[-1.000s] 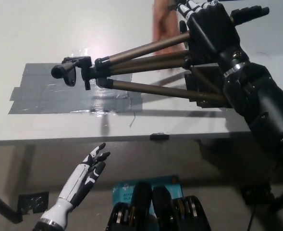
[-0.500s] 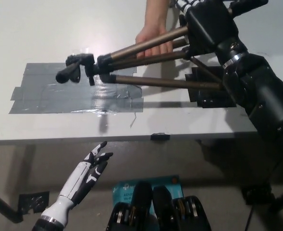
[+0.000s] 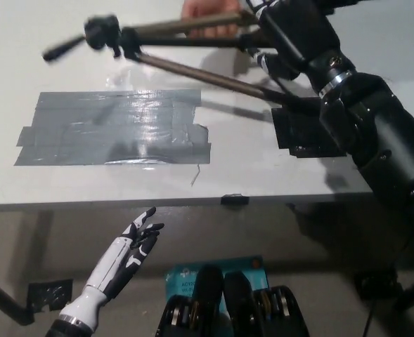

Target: A tripod is kept on the middle of the desk infront of the robot and the robot grabs one of its legs to pick it up and hands it to a person

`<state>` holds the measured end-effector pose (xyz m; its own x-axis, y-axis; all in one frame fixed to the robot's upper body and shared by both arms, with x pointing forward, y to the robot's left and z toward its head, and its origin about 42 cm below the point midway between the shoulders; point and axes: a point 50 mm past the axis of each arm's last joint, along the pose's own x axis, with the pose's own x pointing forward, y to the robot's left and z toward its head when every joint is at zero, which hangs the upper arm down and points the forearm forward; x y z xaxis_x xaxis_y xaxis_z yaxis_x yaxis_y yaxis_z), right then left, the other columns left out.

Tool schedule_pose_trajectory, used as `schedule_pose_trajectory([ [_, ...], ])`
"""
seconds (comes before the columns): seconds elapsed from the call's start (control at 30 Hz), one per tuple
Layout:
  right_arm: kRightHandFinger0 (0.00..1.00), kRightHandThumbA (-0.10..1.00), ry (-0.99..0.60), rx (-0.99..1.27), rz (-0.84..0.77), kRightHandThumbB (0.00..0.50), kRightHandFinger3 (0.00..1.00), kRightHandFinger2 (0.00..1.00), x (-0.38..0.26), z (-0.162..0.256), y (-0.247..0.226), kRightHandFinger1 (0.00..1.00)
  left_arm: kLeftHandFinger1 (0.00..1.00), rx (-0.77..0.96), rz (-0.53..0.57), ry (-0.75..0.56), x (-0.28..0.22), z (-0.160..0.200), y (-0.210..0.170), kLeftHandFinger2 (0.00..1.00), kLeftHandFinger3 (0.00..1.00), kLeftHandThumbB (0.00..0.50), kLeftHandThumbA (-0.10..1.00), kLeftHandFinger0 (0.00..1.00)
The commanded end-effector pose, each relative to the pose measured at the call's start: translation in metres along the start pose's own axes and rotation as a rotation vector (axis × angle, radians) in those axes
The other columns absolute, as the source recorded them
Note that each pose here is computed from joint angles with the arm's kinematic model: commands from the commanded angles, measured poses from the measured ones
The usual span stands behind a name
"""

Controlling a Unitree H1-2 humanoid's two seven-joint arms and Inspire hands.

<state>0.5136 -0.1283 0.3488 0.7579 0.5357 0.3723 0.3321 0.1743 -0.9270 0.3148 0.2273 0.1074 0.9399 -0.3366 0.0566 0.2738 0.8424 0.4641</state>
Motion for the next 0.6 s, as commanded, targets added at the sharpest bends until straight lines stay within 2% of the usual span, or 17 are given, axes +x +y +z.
schedule_pose_trajectory([
  [0.0, 1.00, 0.86, -0.126, 0.368, 0.385, 0.500, 1.00, 1.00, -0.006, 0.023, -0.108, 1.00, 0.84, 0.057, -0.030, -0.082, 0.014, 0.020, 0.015, 0.86, 1.00, 0.093, 1.00, 0.81],
  [0.13, 1.00, 0.90, -0.243, 0.497, 0.448, 0.500, 1.00, 1.00, -0.018, 0.039, -0.130, 1.00, 0.84, 0.040, -0.032, -0.086, 0.013, 0.019, 0.015, 0.86, 1.00, 0.091, 1.00, 0.81],
  [0.17, 1.00, 0.93, -0.266, 0.521, 0.463, 0.500, 1.00, 1.00, -0.022, 0.044, -0.137, 1.00, 0.84, 0.038, -0.034, -0.088, 0.013, 0.019, 0.015, 0.87, 1.00, 0.088, 1.00, 0.84],
  [0.3, 1.00, 0.90, -0.331, 0.638, 0.501, 0.500, 1.00, 1.00, -0.033, 0.054, -0.157, 1.00, 0.84, 0.042, -0.033, -0.094, 0.013, 0.018, 0.013, 0.86, 1.00, 0.069, 1.00, 0.87],
  [0.57, 1.00, 0.90, -0.466, 0.641, 0.321, 0.500, 1.00, 1.00, -0.089, 0.064, -0.202, 1.00, 0.84, 0.063, -0.040, -0.099, 0.018, 0.020, 0.015, 0.86, 1.00, 0.076, 1.00, 0.87],
])
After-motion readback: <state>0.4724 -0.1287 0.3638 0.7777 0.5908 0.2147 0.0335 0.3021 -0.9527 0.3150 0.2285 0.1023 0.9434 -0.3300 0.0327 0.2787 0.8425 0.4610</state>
